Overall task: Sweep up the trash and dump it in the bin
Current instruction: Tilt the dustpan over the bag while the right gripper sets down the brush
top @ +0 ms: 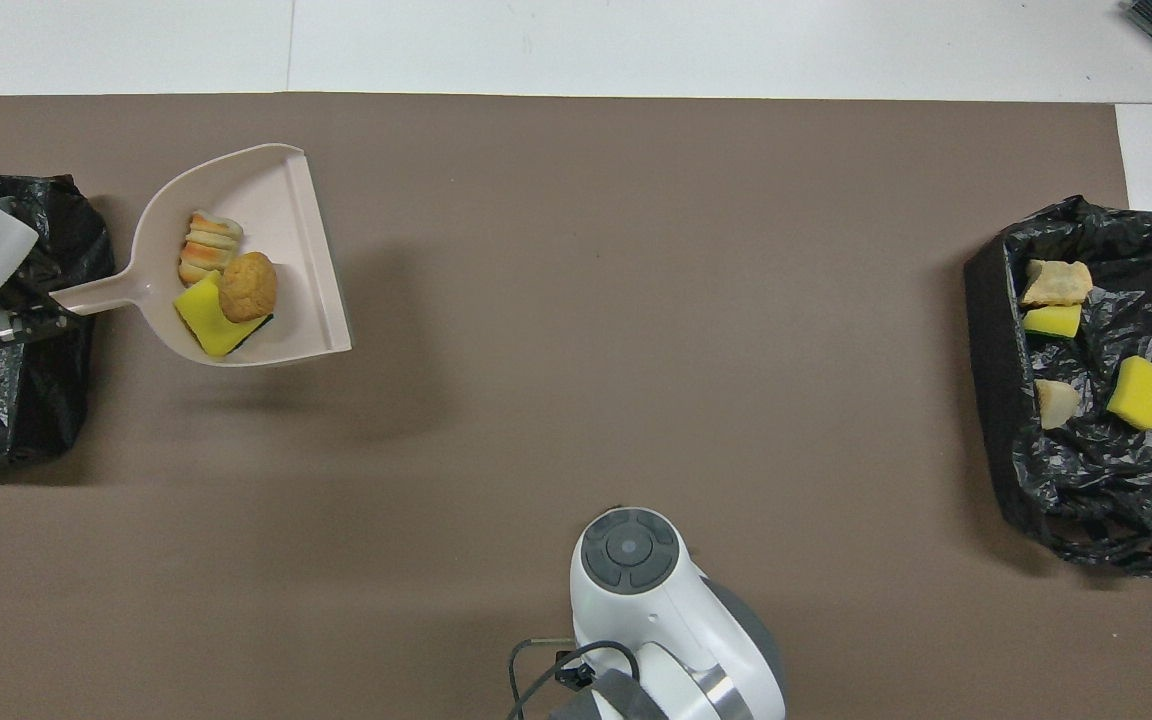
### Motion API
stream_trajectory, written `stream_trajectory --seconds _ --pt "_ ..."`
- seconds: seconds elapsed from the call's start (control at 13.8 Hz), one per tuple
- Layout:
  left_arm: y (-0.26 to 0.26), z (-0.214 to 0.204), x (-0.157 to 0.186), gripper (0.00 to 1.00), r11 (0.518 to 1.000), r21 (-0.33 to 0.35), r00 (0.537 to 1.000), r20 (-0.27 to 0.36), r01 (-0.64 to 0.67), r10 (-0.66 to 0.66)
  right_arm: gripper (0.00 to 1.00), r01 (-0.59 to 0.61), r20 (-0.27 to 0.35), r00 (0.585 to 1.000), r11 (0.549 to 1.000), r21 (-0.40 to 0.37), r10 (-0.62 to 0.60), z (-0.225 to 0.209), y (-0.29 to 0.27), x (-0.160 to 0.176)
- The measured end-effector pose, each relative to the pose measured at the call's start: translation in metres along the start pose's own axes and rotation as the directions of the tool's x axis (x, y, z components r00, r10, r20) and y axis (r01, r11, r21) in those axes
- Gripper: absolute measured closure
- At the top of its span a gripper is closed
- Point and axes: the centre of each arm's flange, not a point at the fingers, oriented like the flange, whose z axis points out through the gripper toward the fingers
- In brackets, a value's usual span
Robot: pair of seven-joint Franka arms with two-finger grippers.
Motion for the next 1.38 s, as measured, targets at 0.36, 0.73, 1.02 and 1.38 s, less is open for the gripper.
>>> stream_trajectory --seconds 0.36,0.73,1.02,1.38 --pt "-0.008 -0.004 -0.026 0.68 1.000 0.025 0.998 0.069 -0.013 0.012 0.74 0.048 -0.056 0.997 0.999 0.013 -0.047 0.029 -0.001 -0.033" --pt "-0.015 0.000 -0.071 0.68 1.000 0.018 0.998 0.070 0.002 -0.004 0.35 0.047 -0.067 0.997 0.999 0.020 -0.045 0.030 -0.001 -0.032" --pt "-0.018 0.006 -0.110 0.68 0.998 0.002 0.997 0.036 0.065 -0.065 0.00 0.045 -0.092 0.995 0.997 0.061 -0.040 0.004 -0.005 -0.026" --pt "-0.029 0.046 -0.199 0.68 0.999 -0.037 0.990 -0.141 0.019 -0.024 0.00 0.012 -0.150 0.989 0.998 0.065 -0.002 -0.107 0.037 0.010"
